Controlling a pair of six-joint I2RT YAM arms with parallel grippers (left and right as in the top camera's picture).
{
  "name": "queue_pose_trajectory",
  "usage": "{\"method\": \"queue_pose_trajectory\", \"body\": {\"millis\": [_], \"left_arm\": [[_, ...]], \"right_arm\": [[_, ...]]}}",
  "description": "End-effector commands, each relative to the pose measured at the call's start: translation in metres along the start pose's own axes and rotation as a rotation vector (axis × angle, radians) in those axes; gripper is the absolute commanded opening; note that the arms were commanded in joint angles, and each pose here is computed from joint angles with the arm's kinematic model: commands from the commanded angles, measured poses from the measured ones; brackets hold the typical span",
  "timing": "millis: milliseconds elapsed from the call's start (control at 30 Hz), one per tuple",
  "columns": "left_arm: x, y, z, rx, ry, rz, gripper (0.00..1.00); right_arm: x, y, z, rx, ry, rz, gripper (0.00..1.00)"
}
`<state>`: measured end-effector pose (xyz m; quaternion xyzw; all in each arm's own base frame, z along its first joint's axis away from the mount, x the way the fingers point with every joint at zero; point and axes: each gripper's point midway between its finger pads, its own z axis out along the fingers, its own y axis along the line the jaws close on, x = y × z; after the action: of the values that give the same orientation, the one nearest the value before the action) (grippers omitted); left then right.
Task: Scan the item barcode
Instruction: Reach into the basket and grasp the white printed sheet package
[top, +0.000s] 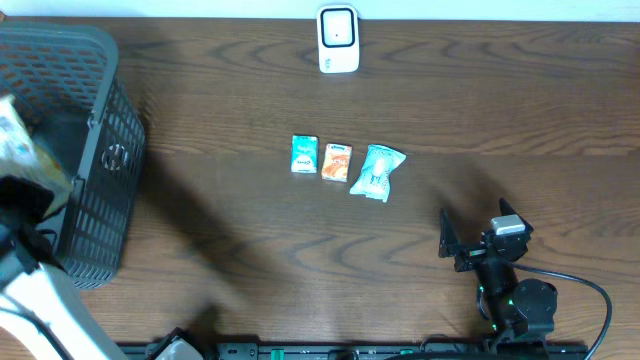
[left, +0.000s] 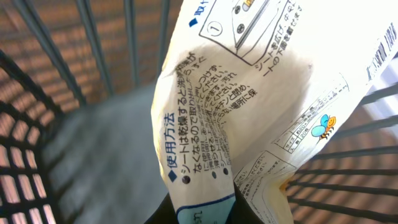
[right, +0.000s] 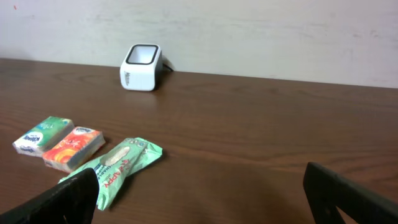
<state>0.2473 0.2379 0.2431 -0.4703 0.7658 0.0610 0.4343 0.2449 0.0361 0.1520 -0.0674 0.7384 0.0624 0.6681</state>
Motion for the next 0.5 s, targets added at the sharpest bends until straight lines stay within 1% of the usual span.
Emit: {"method": "queue_pose_trajectory", "body": {"millis": [0, 67, 233, 367, 467], "left_arm": [[-0.040, -0.029, -0.045, 0.109, -0.142, -0.002, 0.07], [-0.057, -0.047, -0.071, 0.183, -0.196, 0.013, 0.07], [-0.087, -0.083, -0.120, 0.281, -0.250, 0.039, 0.07], [-0.093, -0.121, -0.147, 0.374, -0.240, 0.091, 0.07], [-0.081, -0.150, -0.156, 0.449, -0.184, 0.137, 0.07]], "right_arm": [[0.002, -0.002, 0.000, 0.010, 0.005, 0.015, 0.99], [0.002, -0.002, 0.000, 0.010, 0.005, 0.015, 0.99], [0.002, -0.002, 0.000, 0.010, 0.005, 0.015, 0.99], [0.002, -0.002, 0.000, 0.010, 0.005, 0.015, 0.99], [0.002, -0.002, 0.000, 0.010, 0.005, 0.015, 0.99]]}}
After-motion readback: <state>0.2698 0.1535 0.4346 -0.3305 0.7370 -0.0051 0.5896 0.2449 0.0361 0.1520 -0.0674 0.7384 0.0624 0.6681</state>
